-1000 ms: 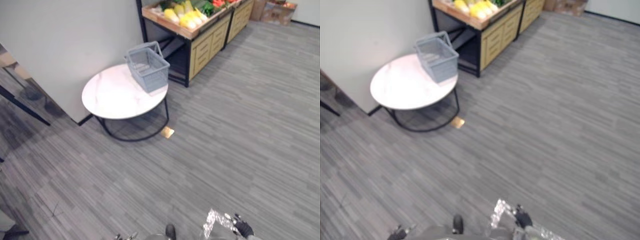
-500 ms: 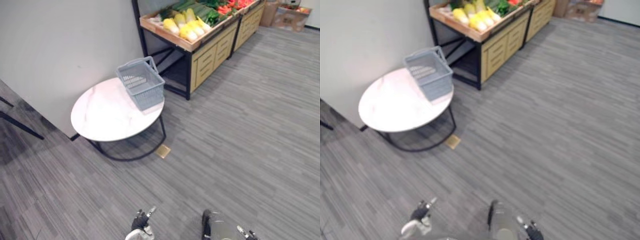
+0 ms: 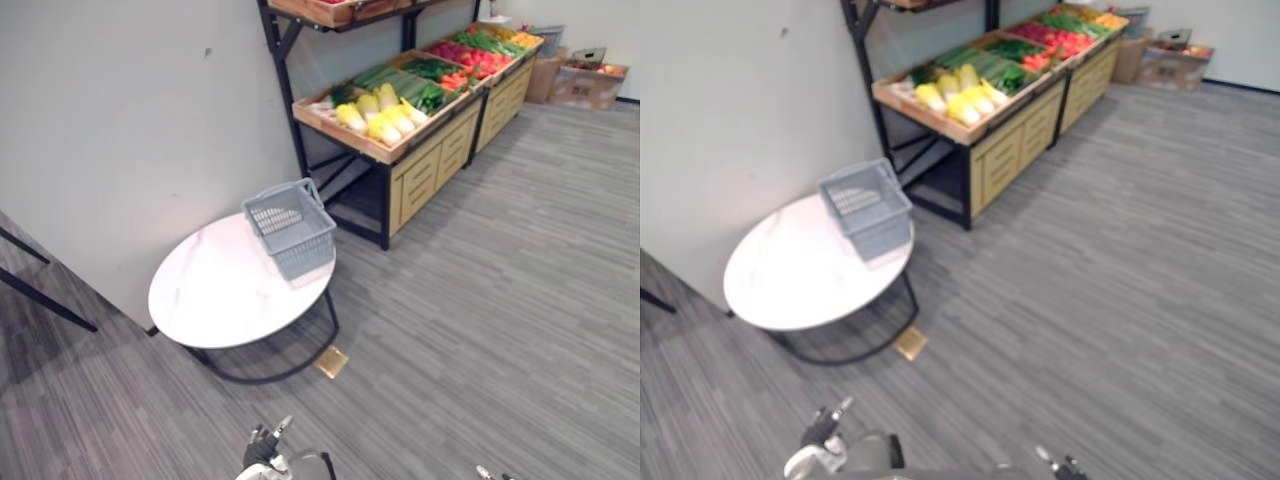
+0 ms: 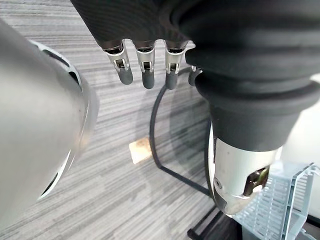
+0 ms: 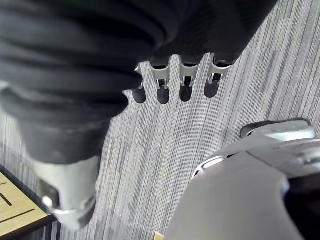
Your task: Pick vegetable in the basket
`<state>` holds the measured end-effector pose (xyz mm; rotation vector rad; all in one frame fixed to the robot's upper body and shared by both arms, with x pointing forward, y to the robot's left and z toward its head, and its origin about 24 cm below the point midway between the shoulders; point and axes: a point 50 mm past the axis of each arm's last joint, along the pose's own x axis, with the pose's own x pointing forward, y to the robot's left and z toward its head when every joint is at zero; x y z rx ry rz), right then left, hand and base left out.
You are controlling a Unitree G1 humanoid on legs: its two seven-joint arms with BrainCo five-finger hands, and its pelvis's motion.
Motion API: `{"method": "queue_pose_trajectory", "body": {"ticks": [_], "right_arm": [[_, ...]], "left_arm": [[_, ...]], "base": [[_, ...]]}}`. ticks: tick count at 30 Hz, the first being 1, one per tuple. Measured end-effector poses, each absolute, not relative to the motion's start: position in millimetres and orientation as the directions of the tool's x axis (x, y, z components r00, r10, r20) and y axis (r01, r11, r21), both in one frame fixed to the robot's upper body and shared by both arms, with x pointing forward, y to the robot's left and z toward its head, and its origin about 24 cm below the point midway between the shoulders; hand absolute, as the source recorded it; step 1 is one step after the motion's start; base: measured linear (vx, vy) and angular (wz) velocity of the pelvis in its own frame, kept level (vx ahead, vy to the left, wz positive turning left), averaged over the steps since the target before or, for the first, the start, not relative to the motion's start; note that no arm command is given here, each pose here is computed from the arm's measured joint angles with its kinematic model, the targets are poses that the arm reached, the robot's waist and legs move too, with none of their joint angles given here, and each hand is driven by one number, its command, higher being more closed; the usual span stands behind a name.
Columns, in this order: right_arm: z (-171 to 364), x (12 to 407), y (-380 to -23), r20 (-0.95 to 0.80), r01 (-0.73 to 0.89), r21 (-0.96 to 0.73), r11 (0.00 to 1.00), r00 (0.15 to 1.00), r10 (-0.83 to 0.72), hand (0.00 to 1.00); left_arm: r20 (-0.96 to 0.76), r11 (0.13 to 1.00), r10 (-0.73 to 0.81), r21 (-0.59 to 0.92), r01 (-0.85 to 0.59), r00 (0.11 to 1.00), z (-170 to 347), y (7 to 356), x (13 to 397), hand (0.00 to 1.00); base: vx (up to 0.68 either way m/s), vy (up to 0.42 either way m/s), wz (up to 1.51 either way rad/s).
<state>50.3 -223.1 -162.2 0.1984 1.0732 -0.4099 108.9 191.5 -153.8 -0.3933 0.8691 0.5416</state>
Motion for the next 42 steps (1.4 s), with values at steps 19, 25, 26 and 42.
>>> {"method": "queue_pose_trajectory", "body": {"ticks": [19,25,26,42], "right_arm": [[-167.9,42.4,-206.5,-0.898,0.536,0.017,0.844,0.379,-0.222,0.00],[-165.4,48.4,-209.0,-0.884,0.524,0.017,0.852,0.406,-0.231,0.00],[-165.3,49.7,-207.7,-0.883,0.513,0.020,0.858,0.412,-0.225,0.00],[-158.9,68.6,-221.5,-0.852,0.406,-0.011,0.914,0.475,-0.221,0.00]], "left_arm": [[-0.872,0.916,0.223,0.034,-0.400,0.436,-164.6,203.4,76.7,0.00],[-0.865,0.883,0.235,-0.001,-0.470,0.444,-164.1,197.6,82.2,0.00],[-0.864,0.879,0.240,-0.001,-0.478,0.443,-164.0,198.6,82.1,0.00],[-0.837,0.832,0.274,-0.040,-0.553,0.473,-160.8,194.1,87.5,0.00]], "base": [[0.39,0.197,0.24],[0.35,-0.212,0.58],[0.41,-0.381,0.37],[0.23,-0.274,0.46]]}}
